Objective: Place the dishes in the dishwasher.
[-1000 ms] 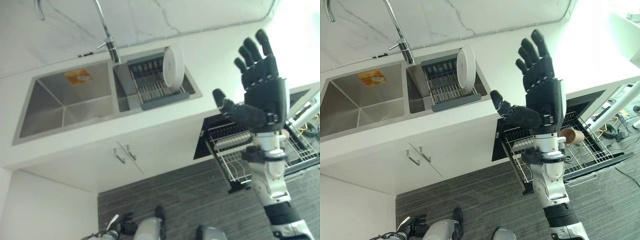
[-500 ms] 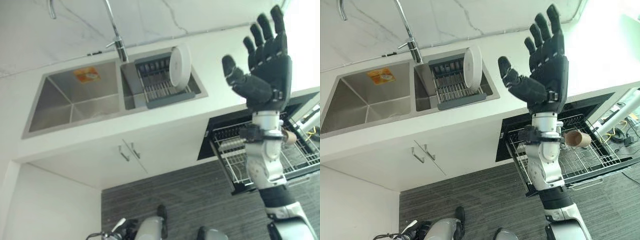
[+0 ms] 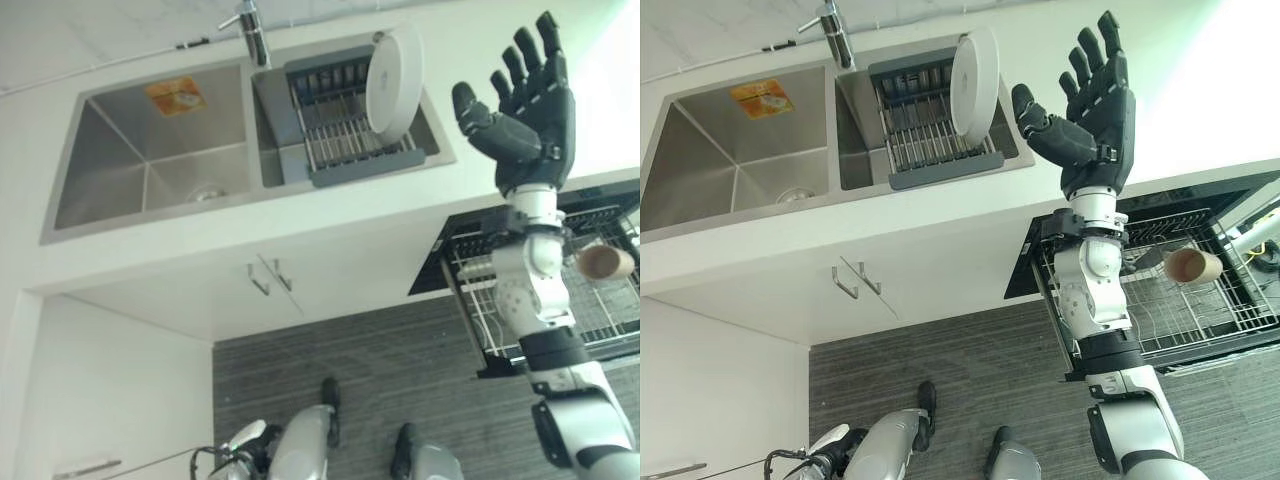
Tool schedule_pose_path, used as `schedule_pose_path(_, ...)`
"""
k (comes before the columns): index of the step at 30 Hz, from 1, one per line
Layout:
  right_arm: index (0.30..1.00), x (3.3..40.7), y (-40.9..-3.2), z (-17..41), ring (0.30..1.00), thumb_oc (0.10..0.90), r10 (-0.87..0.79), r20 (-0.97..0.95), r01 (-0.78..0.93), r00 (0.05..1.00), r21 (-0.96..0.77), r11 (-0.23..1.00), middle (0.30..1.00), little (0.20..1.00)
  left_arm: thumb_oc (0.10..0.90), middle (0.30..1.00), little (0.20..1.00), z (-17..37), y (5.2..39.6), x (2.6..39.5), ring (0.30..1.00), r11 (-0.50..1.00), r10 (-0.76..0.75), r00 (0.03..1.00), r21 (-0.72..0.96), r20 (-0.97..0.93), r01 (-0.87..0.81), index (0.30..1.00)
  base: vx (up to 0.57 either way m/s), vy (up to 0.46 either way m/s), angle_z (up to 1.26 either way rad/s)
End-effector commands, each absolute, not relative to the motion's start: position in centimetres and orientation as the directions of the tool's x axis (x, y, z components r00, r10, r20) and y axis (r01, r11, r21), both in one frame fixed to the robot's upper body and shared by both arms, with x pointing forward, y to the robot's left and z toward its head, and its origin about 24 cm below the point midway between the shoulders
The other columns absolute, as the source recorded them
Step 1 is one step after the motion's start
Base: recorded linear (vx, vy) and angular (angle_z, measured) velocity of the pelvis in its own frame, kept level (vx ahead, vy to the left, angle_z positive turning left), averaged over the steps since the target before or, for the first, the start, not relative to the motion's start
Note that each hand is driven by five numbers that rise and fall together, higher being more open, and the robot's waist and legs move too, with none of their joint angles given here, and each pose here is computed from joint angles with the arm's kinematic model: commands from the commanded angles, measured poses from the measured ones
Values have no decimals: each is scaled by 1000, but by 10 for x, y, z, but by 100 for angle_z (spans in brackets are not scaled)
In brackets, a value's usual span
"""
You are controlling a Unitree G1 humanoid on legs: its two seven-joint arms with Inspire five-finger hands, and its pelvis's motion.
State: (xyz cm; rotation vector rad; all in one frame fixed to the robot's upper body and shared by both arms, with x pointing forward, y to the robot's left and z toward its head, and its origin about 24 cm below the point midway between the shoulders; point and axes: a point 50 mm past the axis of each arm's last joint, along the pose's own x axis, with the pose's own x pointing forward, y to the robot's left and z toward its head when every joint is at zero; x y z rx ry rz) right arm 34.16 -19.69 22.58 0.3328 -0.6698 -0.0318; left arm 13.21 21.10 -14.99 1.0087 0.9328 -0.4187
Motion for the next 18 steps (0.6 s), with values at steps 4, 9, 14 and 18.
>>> schedule_pose_path(4, 900, 329, -204, 308, 900, 800, -132, 805, -149, 579, 264, 953, 900, 900, 800, 900, 900, -149, 217, 126, 900, 448, 126, 609, 592, -783, 669, 900, 88, -19, 12)
schedule_pose_path(9, 900, 337, -202, 318, 900, 800, -128, 774, -128, 620, 260, 957, 900, 900, 800, 900, 900, -148, 220, 125, 900, 444, 123, 615, 597, -779, 668, 900, 43, 9, 1)
schedule_pose_path(14, 900, 347, -218, 324, 900, 800, -170, 732, -55, 660, 273, 961, 900, 900, 800, 900, 900, -146, 222, 128, 900, 443, 117, 628, 607, -769, 660, 900, 26, 32, 8)
schedule_pose_path(18, 900, 348, -230, 336, 900, 800, -204, 749, 28, 631, 240, 970, 900, 900, 800, 900, 900, -144, 224, 130, 900, 451, 113, 643, 616, -757, 646, 900, 4, 38, 13)
